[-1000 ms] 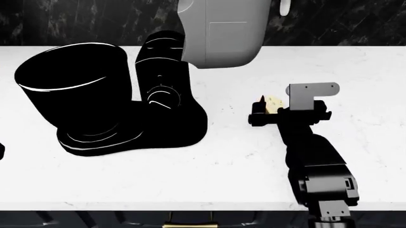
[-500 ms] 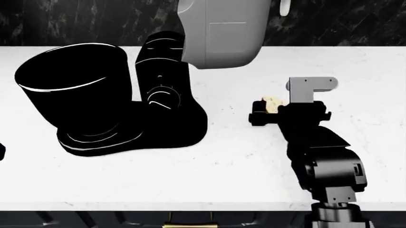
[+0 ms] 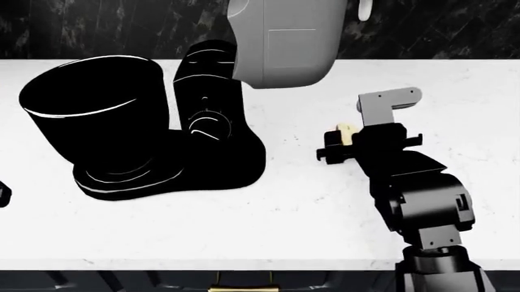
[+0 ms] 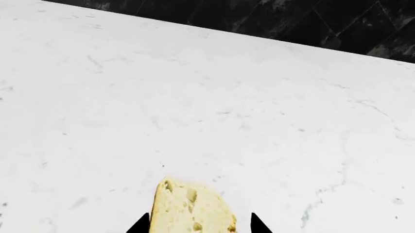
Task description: Place the bread in the stand mixer bowl.
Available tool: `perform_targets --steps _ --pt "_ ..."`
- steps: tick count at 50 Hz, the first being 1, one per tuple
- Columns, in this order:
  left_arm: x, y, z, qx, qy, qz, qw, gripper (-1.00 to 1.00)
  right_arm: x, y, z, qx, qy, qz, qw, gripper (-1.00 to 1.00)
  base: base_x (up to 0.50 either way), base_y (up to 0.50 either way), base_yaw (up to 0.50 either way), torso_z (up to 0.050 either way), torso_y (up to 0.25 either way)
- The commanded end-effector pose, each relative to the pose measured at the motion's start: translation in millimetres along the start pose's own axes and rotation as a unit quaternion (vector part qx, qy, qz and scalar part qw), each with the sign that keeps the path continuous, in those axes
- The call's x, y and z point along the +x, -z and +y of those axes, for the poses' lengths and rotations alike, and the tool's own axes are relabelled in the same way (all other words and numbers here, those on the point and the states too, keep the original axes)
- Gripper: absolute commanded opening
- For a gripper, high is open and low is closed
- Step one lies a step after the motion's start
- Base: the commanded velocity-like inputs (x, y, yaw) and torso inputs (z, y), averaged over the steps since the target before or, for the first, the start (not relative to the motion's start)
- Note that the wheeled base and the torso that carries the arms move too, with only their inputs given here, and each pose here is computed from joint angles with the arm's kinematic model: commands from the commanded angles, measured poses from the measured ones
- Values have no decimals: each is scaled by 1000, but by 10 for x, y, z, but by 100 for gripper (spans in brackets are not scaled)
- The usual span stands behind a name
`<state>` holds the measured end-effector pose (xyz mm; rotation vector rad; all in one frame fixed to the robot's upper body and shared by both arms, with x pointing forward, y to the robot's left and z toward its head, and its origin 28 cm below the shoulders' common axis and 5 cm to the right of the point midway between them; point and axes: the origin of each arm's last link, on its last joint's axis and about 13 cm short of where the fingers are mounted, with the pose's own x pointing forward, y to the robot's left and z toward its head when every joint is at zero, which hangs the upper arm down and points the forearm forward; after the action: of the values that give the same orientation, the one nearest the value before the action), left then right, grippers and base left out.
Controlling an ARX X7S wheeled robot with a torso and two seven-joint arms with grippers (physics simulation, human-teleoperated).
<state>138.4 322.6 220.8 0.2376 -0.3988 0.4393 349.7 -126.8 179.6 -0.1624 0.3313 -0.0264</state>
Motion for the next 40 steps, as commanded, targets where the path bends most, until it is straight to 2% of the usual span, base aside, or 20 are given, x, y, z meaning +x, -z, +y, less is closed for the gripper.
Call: perform_targets --steps 1,9,14,18,28,33,37,40 --pt "-6 3 3 2 -1 2 1000 100 13 219 72 -2 -54 59 997 -100 0 0 0 -10 0" --pt "-17 17 4 3 -1 3 1000 100 12 216 94 3 -65 53 996 -100 -1 0 0 0 0" --pt "-18 15 16 1 -2 3 1000 100 -82 116 63 17 -70 26 997 -100 -2 0 0 -2 0" --pt "-19 19 14 0 -2 3 1000 100 -254 37 46 28 -83 -1 996 -100 0 1 0 0 0" --pt "-28 28 25 -1 -2 3 1000 100 -945 3 12 60 -133 -69 987 -100 0 0 0 0 0" --pt "-25 29 15 -2 0 3 1000 100 -1138 12 17 59 -144 -91 984 -100 0 0 0 0 0" --pt "-36 43 17 -2 0 4 1000 100 -1290 105 64 64 -169 -95 979 -100 0 0 0 0 0" --pt "-33 34 34 -4 -2 4 1000 100 -1454 160 144 52 -200 -102 973 -100 0 0 0 0 0"
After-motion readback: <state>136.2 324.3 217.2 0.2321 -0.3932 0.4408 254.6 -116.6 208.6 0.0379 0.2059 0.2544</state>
